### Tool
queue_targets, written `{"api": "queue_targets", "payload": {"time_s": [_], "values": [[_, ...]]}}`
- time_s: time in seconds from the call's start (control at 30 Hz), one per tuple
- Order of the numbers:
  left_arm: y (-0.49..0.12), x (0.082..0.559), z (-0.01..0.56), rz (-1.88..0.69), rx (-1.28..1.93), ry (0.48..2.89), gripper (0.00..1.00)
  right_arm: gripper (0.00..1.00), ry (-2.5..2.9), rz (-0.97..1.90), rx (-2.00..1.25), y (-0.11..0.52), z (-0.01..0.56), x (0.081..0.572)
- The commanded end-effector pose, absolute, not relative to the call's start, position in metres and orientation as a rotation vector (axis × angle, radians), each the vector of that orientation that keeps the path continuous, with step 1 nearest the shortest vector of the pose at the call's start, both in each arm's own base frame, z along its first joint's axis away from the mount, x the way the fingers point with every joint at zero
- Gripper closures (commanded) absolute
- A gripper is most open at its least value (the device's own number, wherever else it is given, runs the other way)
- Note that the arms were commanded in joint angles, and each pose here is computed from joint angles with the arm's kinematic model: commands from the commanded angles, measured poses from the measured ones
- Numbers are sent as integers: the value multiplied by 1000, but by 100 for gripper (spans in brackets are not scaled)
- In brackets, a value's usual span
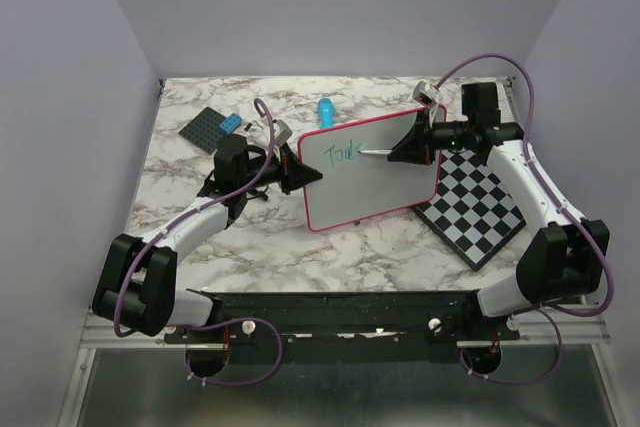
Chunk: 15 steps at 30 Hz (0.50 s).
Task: Write a sentence on the whiteboard
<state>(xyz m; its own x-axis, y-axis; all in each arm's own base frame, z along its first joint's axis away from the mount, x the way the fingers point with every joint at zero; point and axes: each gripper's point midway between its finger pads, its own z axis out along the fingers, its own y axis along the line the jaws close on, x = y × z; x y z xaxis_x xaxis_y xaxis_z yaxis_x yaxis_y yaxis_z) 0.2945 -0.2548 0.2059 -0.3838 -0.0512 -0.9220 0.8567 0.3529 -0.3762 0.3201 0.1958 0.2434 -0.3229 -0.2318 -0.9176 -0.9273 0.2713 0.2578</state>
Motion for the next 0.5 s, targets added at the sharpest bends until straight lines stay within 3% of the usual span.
{"api": "queue_targets", "payload": {"time_s": [0.0, 0.47], "values": [[-247, 304, 182, -1077, 740, 1725, 100, 100, 1735, 1033, -1057, 188, 250, 327], [-247, 304, 182, -1076, 741, 1724, 100, 100, 1706, 1022, -1048, 187, 267, 335]]}}
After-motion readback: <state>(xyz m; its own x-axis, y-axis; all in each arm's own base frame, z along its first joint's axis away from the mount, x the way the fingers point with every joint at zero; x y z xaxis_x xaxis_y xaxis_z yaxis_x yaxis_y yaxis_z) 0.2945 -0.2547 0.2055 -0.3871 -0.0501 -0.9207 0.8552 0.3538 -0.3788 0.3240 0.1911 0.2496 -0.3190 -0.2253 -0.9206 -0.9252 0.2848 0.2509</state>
